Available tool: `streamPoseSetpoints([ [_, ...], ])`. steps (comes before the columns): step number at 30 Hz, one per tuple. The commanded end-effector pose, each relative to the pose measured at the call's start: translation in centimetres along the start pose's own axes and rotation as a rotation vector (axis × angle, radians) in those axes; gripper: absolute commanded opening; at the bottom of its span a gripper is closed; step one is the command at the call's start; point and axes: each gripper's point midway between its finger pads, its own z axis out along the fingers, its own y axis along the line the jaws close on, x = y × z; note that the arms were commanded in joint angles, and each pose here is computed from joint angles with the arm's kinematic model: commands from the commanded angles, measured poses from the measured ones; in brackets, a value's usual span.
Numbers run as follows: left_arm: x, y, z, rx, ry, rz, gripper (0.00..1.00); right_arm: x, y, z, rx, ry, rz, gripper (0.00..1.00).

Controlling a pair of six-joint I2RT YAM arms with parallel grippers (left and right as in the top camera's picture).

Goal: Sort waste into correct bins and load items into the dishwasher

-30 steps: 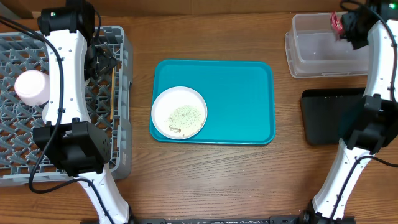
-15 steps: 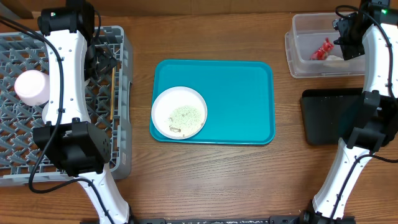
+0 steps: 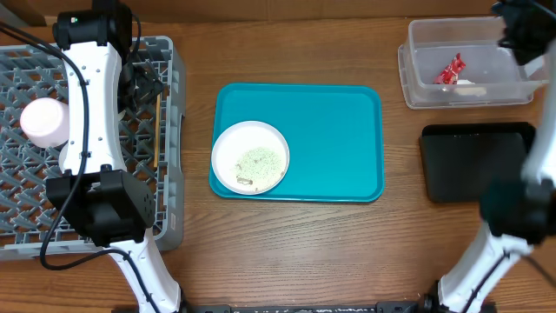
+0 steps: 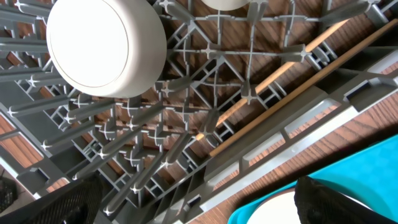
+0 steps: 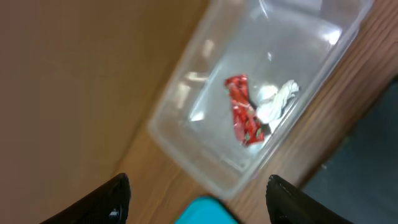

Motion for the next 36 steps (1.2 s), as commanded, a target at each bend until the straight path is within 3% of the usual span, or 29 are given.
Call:
streamPoseSetpoints([
  [1,-0.4,0.4,-2.0,0.04,-0.041,-0.038,1.0,0.6,1.5,-9.5,-0.13,-0.074,-0.144,0.71],
  [8,-0.4,0.4,-2.0,0.04,-0.041,-0.038,1.0,6.8,0.3,-16.2,-0.234,0.109,-0.173,0.68],
  [16,-0.4,0.4,-2.0,0.04,-0.041,-0.037,1.0,12.3,1.4,-22.5,-0.445,0.159,-0.421,0.69],
  [23,-0.4,0.4,-2.0,0.04,-0.041,-0.037,1.0,20.6,1.8,-21.8,-0.483,0.393,-0.604,0.73],
  [25,-0.4,0.4,-2.0,0.04,-0.041,-0.037,1.0,23.3,2.0,-20.1,-0.464,0.487,-0.649,0.61],
  [26,-0.4,0.4,-2.0,0.04,-0.041,-0.037,1.0,24.5,2.1,-19.2,-0.454,0.527,-0.669,0.46],
  [27,-0.4,0.4,-2.0,0.04,-0.041,-0.037,1.0,25.9,2.2,-17.9,-0.441,0.568,-0.683,0.39],
  [30,-0.4,0.4,-2.0,0.04,-0.041,-0.037,1.0,29.7,2.6,-13.9,-0.389,0.646,-0.686,0.34],
  [32,-0.4,0.4,-2.0,0.04,-0.041,-0.037,1.0,32.2,2.8,-11.1,-0.357,0.675,-0.681,0.16],
  [36,-0.4,0.4,-2.0,0.04,-0.041,-0.037,1.0,37.3,2.7,-5.1,-0.286,0.701,-0.668,0.14],
])
